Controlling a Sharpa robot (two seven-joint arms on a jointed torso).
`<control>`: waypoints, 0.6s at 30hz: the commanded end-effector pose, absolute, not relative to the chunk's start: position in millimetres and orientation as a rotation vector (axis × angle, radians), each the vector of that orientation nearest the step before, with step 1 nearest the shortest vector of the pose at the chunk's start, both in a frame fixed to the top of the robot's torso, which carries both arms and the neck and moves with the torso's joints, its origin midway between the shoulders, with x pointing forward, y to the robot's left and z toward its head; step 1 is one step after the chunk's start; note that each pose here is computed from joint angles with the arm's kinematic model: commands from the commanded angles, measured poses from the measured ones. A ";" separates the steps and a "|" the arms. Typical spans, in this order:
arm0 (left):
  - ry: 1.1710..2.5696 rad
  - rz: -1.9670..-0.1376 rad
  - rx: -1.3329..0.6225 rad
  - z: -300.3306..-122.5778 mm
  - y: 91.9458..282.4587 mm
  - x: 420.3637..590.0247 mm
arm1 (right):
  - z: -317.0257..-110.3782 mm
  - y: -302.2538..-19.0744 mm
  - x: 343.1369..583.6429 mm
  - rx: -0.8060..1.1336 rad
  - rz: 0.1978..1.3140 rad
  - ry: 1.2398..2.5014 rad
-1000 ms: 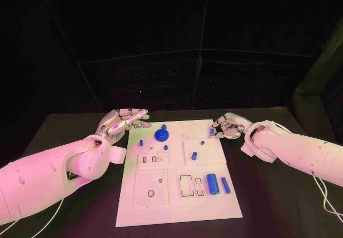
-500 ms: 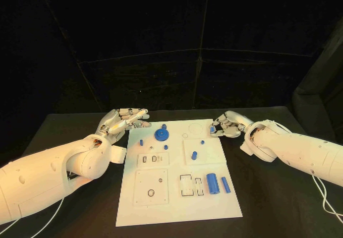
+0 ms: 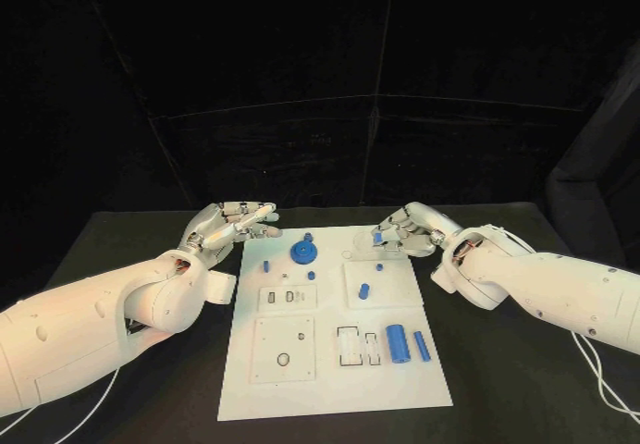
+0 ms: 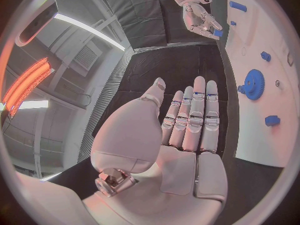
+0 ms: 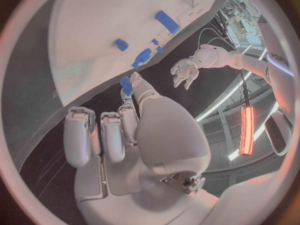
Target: Assemble the parts on the task board
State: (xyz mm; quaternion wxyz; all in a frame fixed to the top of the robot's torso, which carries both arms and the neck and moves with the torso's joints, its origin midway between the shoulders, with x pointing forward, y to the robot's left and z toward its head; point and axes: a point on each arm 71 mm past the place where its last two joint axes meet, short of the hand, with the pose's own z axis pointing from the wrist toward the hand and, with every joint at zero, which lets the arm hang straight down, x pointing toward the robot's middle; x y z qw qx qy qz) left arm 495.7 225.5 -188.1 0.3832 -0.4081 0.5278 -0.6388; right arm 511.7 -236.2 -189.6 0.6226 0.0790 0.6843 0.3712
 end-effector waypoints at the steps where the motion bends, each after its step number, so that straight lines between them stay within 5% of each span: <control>1: 1.342 -1.641 -1.031 -186.5 225.0 496.2 | -185.8 -214.9 507.1 0.189 0.802 1.584; 9: 1.338 -1.651 -1.040 -185.7 223.5 495.9 | -180.7 -137.2 491.5 -0.007 0.845 1.597; 18: 1.333 -1.644 -1.042 -184.9 225.9 497.1 | -199.1 -95.2 483.3 -0.098 0.806 1.680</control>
